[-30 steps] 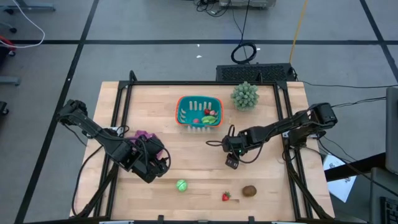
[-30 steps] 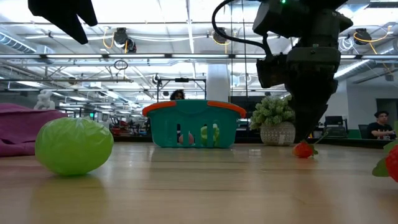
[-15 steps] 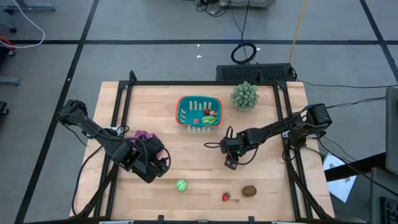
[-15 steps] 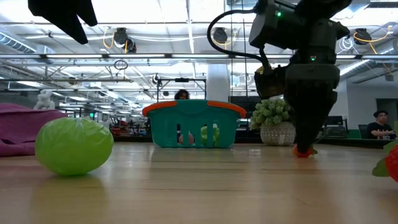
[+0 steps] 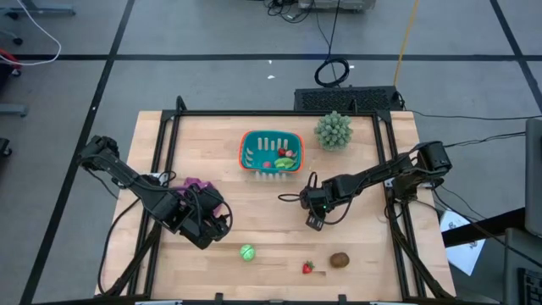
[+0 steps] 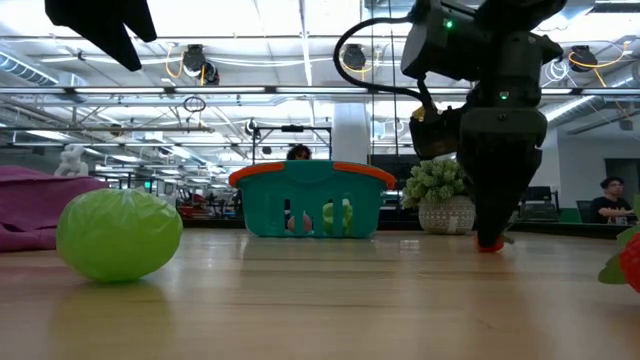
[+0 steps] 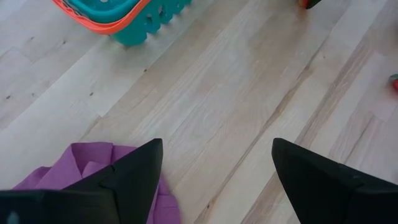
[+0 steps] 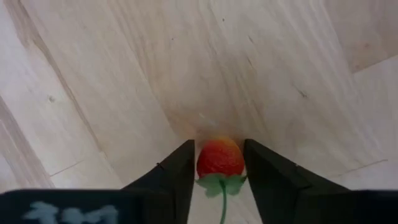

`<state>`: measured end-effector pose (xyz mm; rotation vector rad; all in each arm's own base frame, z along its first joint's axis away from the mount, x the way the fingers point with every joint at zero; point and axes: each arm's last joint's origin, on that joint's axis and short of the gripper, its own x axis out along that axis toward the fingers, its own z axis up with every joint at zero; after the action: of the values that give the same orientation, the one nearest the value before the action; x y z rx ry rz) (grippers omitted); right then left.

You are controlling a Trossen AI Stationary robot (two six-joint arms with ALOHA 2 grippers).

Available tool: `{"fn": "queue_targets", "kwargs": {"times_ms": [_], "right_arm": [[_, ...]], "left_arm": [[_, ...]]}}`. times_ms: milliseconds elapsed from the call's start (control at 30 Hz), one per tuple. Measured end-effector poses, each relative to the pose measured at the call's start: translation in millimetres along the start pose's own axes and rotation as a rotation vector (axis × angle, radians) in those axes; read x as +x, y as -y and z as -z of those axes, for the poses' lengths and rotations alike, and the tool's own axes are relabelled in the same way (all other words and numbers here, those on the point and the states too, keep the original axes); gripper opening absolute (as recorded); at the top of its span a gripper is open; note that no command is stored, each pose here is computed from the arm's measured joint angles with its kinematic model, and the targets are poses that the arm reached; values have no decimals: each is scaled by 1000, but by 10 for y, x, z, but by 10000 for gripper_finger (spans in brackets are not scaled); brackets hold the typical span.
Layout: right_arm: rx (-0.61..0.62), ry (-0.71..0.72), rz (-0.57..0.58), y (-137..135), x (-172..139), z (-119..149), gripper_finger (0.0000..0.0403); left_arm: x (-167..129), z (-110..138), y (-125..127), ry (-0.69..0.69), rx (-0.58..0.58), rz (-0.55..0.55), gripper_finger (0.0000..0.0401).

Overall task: Pick and placing Produce into tupperware
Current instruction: Put the top red strawberry into the blue basket

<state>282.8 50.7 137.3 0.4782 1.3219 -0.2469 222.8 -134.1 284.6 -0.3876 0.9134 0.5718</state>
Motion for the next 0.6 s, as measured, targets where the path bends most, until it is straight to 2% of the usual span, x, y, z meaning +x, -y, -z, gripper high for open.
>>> {"fn": "queue_targets", "kwargs": {"times_ms": [233,600], "right_arm": [[-5,3,-1,1,2,-3,85],[7,33,-31,-16,-79,-13,84]], "left_arm": [[0,1,0,0,1,0,308],[0,0,0,0,0,0,308]]}}
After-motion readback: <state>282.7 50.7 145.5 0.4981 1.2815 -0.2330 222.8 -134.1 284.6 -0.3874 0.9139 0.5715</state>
